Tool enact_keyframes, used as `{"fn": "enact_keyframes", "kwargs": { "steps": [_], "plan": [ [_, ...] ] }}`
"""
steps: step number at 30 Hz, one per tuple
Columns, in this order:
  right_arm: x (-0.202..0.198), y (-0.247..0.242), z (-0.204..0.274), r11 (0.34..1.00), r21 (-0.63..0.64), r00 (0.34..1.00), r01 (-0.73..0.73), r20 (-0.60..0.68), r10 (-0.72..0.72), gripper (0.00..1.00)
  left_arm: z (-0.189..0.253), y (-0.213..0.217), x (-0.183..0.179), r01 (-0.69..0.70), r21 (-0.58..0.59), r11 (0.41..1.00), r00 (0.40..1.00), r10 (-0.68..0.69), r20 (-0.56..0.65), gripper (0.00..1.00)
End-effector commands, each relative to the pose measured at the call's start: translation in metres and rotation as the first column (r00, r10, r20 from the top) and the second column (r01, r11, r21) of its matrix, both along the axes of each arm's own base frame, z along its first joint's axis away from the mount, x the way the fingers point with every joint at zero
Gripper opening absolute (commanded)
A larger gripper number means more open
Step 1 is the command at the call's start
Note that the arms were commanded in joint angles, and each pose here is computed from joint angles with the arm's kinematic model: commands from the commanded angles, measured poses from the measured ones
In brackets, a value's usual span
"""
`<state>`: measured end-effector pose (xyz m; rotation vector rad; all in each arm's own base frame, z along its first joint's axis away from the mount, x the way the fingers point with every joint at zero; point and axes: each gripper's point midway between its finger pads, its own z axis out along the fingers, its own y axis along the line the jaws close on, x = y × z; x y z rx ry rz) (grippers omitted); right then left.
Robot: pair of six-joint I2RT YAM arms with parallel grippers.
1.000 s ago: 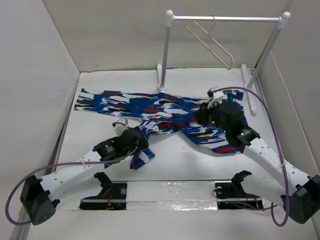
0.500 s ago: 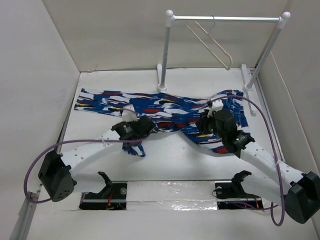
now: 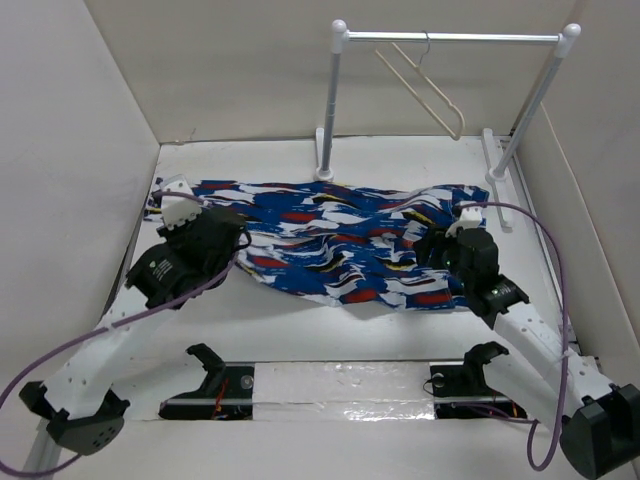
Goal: Place the trousers on the hanger
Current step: Flatten out the trousers at the center of the board.
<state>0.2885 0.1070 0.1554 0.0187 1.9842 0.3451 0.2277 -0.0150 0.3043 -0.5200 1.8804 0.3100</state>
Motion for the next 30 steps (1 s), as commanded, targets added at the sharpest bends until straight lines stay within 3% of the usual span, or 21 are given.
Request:
{"fn": "enact_keyframes", "kwargs": {
  "steps": [1, 4, 9, 13, 19, 25, 30],
  "plan": [
    [0.004, -0.015, 0.0, 0.998, 0.015, 0.998, 0.065, 0.017, -0.065, 0.66, 0.01, 0.018, -0.009, 0.02, -0.011, 1.0, 0.997, -0.019, 0.069, 0.0],
    [0.005, -0.037, -0.004, 0.989, 0.016, 0.989, 0.149, -0.019, -0.148, 0.8, 0.027, 0.035, -0.024, 0.007, -0.071, 0.997, 0.985, 0.006, 0.174, 0.0],
    [0.002, -0.055, 0.001, 0.977, 0.066, 0.979, 0.202, -0.005, -0.202, 0.8, 0.05, 0.072, -0.048, -0.115, -0.085, 0.99, 0.949, 0.135, 0.284, 0.0],
    [-0.005, -0.072, 0.001, 0.961, 0.077, 0.964, 0.265, -0.024, -0.264, 0.79, 0.052, 0.073, -0.049, -0.098, -0.104, 0.99, 0.937, 0.127, 0.326, 0.0],
    [-0.013, -0.117, -0.025, 0.865, 0.105, 0.87, 0.49, -0.114, -0.479, 0.84, 0.056, 0.065, -0.049, 0.002, -0.124, 0.992, 0.925, 0.046, 0.378, 0.0],
    [-0.009, -0.15, -0.057, 0.789, 0.125, 0.793, 0.602, -0.215, -0.571, 0.85, 0.052, 0.061, -0.05, 0.053, -0.142, 0.988, 0.913, 0.01, 0.409, 0.0],
    [-0.013, -0.155, -0.082, 0.772, 0.125, 0.761, 0.623, -0.324, -0.562, 0.84, 0.057, 0.069, -0.06, 0.074, -0.158, 0.985, 0.881, 0.009, 0.474, 0.0]
  ]
}}
